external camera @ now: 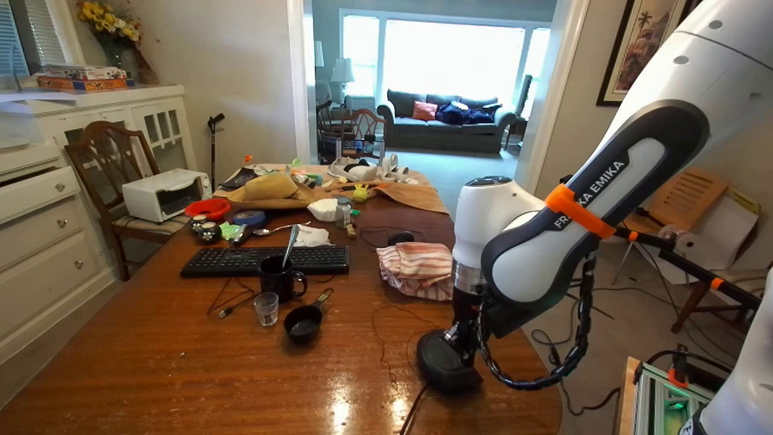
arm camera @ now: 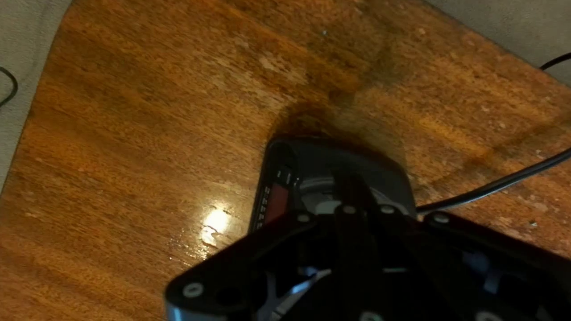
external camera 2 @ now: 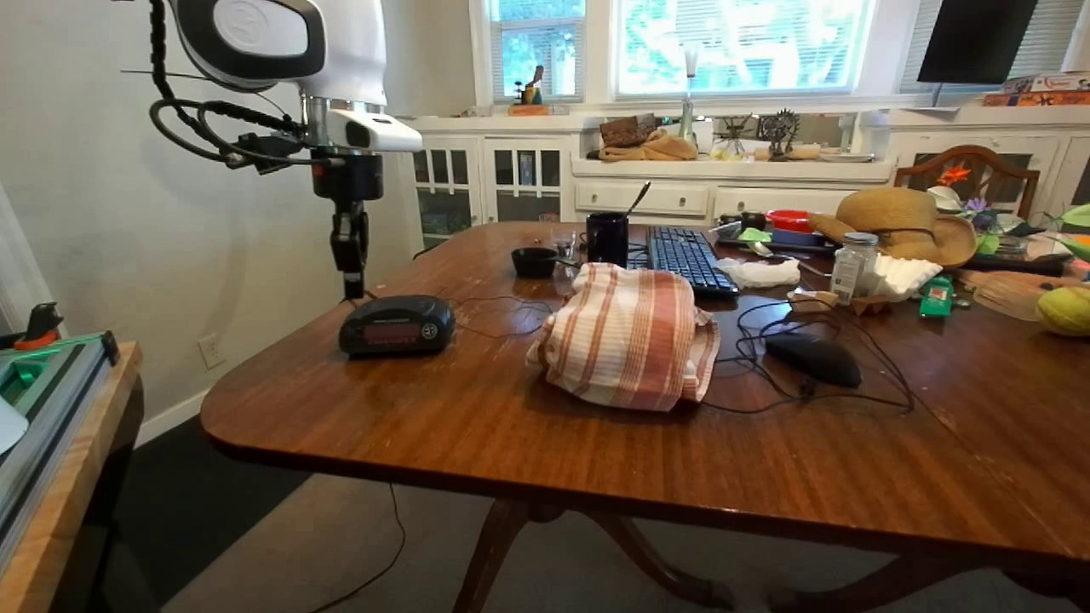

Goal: Press a button on the top of the alarm clock.

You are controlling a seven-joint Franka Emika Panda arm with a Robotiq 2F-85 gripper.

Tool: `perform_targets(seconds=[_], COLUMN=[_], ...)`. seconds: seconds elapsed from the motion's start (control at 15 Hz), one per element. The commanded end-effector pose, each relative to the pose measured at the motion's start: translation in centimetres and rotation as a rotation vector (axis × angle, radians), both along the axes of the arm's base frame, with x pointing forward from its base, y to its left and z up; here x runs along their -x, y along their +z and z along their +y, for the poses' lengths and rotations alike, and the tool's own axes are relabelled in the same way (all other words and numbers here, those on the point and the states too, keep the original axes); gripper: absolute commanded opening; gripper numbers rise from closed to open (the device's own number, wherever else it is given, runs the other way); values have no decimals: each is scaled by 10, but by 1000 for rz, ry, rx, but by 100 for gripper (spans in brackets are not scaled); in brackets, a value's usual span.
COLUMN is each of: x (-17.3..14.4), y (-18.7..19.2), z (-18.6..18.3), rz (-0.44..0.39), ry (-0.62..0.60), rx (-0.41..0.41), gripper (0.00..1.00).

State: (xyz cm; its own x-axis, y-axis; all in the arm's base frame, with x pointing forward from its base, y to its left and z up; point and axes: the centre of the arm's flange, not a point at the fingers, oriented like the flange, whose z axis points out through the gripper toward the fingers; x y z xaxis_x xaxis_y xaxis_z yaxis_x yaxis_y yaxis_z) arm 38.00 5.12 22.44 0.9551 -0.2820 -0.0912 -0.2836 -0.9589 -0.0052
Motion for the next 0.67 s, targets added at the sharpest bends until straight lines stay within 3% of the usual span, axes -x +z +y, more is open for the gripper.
perform_targets(seconds=[0.0, 0.6], x=[26, 26], y=[-19, -28], z=[-2, 1], rz=[-21, -12], ry=[14, 23], rx=[-7, -11], gripper=[0, 0])
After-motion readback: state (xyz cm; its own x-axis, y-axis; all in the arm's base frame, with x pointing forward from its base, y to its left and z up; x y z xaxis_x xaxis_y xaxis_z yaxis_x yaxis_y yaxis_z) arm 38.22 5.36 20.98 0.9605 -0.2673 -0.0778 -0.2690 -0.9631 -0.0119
